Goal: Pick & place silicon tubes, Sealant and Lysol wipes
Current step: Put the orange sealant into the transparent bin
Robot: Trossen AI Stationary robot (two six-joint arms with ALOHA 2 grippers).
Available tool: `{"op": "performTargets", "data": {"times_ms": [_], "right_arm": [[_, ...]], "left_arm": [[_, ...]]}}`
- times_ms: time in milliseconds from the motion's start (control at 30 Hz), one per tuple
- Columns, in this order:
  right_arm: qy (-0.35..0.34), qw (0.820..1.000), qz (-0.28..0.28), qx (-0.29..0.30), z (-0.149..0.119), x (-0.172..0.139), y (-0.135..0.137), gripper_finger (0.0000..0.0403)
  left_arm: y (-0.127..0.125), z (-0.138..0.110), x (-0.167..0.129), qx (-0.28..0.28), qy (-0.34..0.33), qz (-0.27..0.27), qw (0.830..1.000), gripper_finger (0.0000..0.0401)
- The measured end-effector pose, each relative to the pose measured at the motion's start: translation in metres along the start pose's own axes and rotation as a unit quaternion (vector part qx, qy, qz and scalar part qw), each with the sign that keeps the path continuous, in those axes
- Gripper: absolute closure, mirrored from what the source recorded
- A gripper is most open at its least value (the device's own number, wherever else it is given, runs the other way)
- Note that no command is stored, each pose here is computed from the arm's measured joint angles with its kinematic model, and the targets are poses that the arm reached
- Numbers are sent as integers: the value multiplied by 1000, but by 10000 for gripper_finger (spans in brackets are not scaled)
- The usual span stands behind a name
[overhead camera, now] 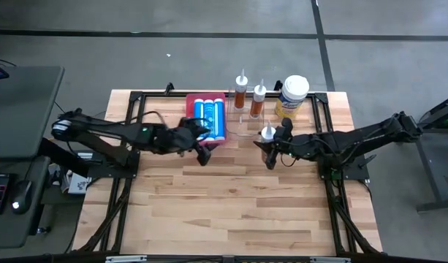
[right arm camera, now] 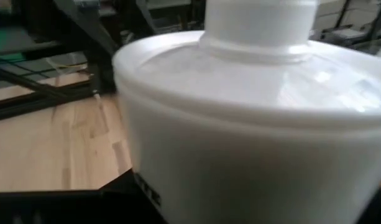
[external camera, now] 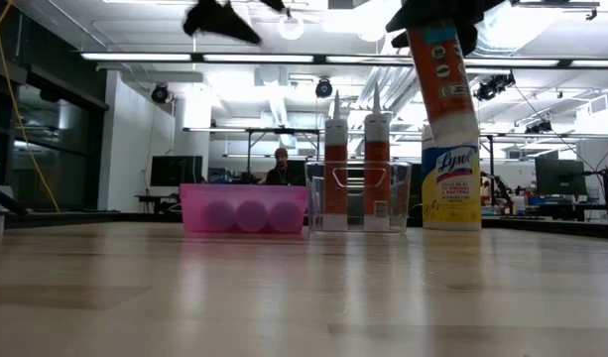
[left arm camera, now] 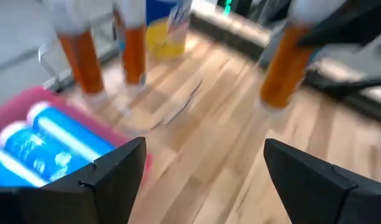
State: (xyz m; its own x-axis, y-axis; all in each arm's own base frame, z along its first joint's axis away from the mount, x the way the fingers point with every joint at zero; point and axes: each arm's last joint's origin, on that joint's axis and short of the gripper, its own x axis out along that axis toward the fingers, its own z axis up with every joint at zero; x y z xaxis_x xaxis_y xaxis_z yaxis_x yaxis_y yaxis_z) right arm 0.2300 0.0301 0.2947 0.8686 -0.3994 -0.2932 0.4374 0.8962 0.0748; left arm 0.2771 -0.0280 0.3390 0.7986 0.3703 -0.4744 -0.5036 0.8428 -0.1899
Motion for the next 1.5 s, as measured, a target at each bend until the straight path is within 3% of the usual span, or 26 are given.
{"op": "performTargets", "data": {"times_ms": [233,567,700,900,1200,1500], "right_arm": [[-2,1000,-6,11,2,3,-4,232],[-29,994,-68,74,4,4,-8,232],[-44,990,-96,92,4,5,-9,232],[-75,986,-90,115,8,9,-1,232],[-87,985,-125,82,34,37,26,232],[-78,975,-200,56,53,82,44,233]], "left_arm": [[27,-26,-38,-14,-43,16,999,82],[79,-91,-65,-22,-107,-134,985,81],[98,-113,-75,-32,-122,-168,978,81],[122,-135,-91,-41,-170,-214,961,82],[137,-151,-102,-22,-225,-274,935,82],[131,-163,-96,28,-202,-367,908,82]]}}
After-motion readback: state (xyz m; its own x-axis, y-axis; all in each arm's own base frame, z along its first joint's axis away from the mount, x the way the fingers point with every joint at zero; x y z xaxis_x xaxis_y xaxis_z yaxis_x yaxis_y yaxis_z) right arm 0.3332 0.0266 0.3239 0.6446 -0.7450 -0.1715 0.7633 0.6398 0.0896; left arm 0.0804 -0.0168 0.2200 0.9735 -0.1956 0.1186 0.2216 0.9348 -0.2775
